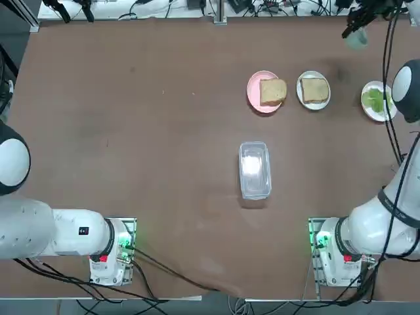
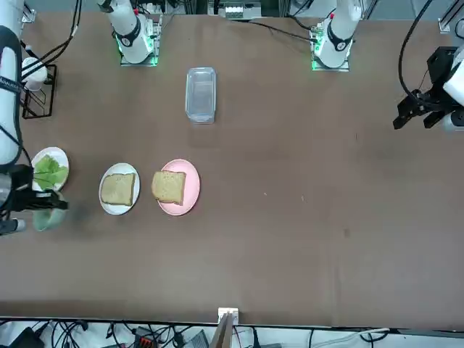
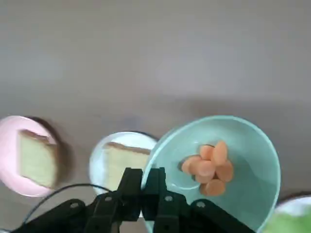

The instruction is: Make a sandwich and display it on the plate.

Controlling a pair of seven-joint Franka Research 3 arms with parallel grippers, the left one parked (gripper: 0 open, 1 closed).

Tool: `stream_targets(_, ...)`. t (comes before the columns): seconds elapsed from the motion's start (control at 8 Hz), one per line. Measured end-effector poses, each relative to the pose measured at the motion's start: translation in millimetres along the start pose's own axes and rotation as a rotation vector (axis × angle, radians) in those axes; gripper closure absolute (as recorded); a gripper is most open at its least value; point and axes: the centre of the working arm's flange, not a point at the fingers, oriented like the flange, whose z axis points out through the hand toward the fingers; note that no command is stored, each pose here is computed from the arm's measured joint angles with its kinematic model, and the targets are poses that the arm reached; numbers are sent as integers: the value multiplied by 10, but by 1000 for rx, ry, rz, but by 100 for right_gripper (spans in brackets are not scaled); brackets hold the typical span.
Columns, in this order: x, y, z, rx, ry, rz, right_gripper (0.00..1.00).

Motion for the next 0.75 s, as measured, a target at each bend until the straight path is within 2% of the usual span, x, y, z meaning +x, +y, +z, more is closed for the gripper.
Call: stream_targets(0.75,-220,-115,673,364,11,271,96)
